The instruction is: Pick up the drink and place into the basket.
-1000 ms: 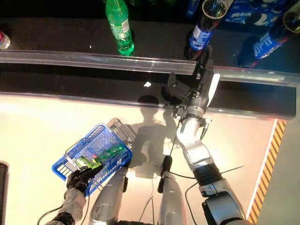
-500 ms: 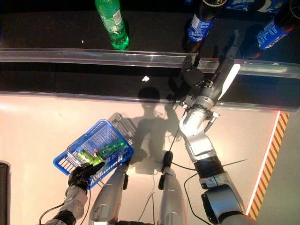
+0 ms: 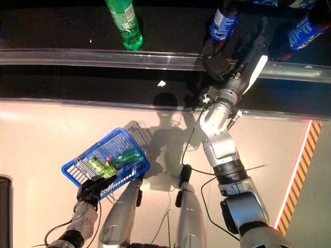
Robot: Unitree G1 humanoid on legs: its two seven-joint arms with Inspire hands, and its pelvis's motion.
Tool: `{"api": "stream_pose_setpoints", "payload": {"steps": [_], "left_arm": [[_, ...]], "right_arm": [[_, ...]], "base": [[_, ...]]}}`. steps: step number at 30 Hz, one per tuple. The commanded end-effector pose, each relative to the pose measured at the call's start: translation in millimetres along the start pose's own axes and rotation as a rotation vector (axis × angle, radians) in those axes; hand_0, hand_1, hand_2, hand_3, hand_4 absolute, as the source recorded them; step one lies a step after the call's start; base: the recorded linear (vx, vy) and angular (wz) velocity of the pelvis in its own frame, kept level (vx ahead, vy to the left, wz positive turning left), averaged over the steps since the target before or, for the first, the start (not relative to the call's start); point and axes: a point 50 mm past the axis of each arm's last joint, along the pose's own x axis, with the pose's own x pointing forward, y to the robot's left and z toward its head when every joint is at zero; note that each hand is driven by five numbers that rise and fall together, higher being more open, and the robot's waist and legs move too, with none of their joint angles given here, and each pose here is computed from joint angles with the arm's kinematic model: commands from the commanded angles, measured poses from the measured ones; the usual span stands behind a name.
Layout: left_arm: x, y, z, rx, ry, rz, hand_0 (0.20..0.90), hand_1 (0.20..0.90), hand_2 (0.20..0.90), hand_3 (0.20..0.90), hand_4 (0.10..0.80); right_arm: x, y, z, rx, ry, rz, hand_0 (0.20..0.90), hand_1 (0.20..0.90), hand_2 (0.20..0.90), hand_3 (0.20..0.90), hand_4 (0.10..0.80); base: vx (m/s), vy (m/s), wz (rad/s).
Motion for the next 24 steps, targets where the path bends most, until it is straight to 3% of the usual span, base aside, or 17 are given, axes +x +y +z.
{"api": "stream_pose_setpoints", "payload": {"steps": [1, 24], "left_arm": [[-10, 26, -7, 0.026, -0.045, 0.045, 0.3, 0.3, 0.3, 0.2, 0.1], [-7, 29, 11, 0.02, -0.081, 0.028, 0.3, 0.3, 0.3, 0.2, 0.1]], "right_arm": [[24, 9, 74, 0.121, -0.272, 0.024, 0.9, 0.9, 0.9, 0.9, 0.8], [68, 7, 125, -0.031, -0.395, -0.137, 0.9, 0.9, 0.9, 0.9, 0.8]], "base": [[0.0, 0.0, 0.0], [-0.001, -0.004, 0.02]]}}
